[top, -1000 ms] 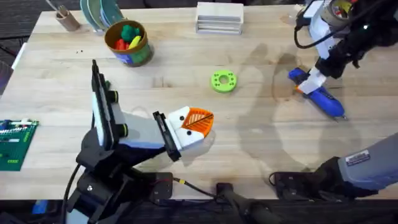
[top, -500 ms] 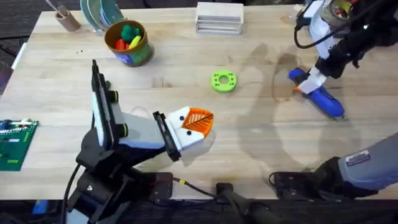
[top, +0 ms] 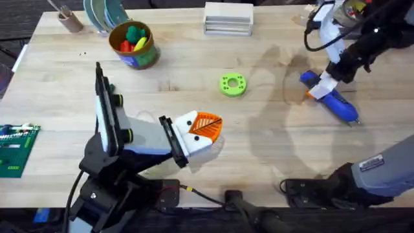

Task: Pick up the gripper from the table and insert it into the empty holder that is missing its gripper. Then pick up a screw, insert it into the mounting hole, and use the screwdriver to tighten it. Finally, clean up the table by picking up the vegetable and placing it into the bucket.

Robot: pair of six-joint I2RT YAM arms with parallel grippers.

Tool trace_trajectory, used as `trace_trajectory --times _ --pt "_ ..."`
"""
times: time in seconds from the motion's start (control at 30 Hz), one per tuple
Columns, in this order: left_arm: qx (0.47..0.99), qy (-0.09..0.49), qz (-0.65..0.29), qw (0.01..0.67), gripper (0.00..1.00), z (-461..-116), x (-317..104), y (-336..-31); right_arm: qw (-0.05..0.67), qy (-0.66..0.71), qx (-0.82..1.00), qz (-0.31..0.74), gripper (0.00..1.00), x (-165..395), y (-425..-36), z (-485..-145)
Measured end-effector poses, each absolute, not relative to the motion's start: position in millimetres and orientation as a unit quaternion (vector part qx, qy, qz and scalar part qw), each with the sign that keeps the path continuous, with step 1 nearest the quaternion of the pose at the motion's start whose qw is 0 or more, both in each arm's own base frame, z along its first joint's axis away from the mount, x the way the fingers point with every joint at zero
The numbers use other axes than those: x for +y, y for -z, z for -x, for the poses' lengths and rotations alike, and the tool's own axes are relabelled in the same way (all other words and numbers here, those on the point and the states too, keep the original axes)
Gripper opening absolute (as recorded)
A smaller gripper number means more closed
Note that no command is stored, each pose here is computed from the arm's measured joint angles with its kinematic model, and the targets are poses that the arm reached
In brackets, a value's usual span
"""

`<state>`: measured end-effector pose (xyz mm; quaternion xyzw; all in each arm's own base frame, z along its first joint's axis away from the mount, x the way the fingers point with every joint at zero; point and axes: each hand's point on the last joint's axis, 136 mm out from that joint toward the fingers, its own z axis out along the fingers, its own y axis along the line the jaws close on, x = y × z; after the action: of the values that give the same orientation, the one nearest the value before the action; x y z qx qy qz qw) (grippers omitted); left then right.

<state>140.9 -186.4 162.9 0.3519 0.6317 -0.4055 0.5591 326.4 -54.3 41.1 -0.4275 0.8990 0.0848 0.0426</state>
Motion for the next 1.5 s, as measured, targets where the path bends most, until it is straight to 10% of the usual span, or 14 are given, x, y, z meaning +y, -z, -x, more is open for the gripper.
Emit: trace_trajectory --times 0.4,0.7,0.97,1.5 --pt "0.632 0.405 -0.352 0.559 0.017 -140.9 -186.4 -162.8 0.040 -0.086 0.899 0.428 0.934 -53.8 -40.9 -325.5" --pt "0.632 0.406 -0.352 0.559 0.017 -140.9 -186.4 -162.8 0.040 -0.087 0.899 0.428 0.756 -53.7 -40.4 -325.2" --pt "0.632 0.405 -0.351 0.559 0.017 -141.1 -186.3 -162.8 0.039 -0.090 0.899 0.428 0.381 -52.6 -39.7 -324.6" --pt "0.632 0.405 -0.351 0.560 0.017 -141.3 -186.2 -162.9 0.038 -0.091 0.899 0.428 0.331 -52.4 -39.7 -324.3"
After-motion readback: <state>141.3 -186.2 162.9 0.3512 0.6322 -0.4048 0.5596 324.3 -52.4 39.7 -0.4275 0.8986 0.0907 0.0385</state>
